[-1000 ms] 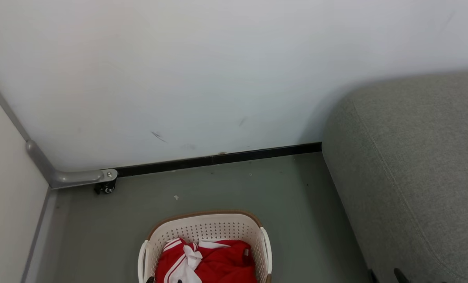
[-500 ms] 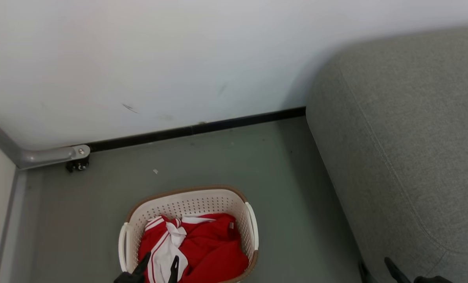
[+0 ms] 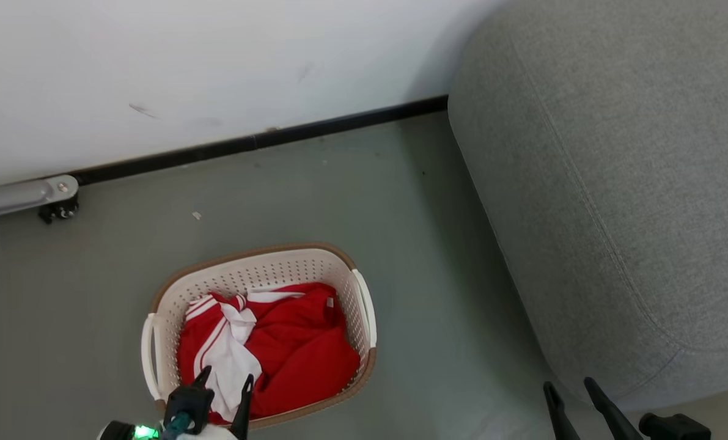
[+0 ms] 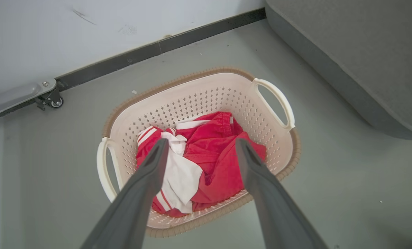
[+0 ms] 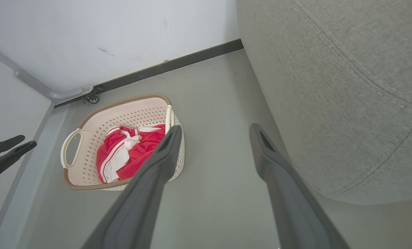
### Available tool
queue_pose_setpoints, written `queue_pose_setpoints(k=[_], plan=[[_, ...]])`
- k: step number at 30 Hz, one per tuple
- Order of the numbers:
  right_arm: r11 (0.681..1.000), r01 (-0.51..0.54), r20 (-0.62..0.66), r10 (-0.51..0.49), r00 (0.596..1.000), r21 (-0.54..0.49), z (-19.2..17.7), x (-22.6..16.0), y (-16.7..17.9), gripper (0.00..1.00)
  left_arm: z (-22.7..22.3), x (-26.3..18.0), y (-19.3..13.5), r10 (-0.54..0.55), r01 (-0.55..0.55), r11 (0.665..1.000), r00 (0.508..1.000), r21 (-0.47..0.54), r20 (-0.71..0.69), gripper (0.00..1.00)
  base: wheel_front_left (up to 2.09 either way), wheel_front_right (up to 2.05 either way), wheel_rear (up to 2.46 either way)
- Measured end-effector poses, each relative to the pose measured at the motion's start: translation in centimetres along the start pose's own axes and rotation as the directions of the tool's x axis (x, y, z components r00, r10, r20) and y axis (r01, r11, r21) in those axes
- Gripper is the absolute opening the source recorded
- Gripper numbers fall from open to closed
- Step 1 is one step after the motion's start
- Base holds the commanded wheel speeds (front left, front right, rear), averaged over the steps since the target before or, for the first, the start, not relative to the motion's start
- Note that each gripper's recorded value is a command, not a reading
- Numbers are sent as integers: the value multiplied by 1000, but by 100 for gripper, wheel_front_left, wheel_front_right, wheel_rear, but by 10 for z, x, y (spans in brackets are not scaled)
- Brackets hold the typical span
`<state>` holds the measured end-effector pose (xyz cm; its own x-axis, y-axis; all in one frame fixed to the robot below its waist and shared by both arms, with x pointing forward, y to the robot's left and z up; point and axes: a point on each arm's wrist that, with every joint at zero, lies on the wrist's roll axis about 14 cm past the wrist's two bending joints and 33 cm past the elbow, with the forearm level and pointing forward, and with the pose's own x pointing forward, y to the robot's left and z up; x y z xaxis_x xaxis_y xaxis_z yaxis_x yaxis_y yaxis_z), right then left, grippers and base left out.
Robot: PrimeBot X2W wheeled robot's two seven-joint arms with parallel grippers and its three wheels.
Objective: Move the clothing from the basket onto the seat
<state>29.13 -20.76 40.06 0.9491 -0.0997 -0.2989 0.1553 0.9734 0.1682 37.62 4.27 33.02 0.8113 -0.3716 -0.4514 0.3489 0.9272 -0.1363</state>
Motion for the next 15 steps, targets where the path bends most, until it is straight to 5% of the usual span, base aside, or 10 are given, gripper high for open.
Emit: queue_pose_setpoints(k=[15], plan=[[1000,1,-30,-1,1000,14,-3,31,5,100,-28,65,19,-40,49,997,989,62,-143,100,0,0,0]])
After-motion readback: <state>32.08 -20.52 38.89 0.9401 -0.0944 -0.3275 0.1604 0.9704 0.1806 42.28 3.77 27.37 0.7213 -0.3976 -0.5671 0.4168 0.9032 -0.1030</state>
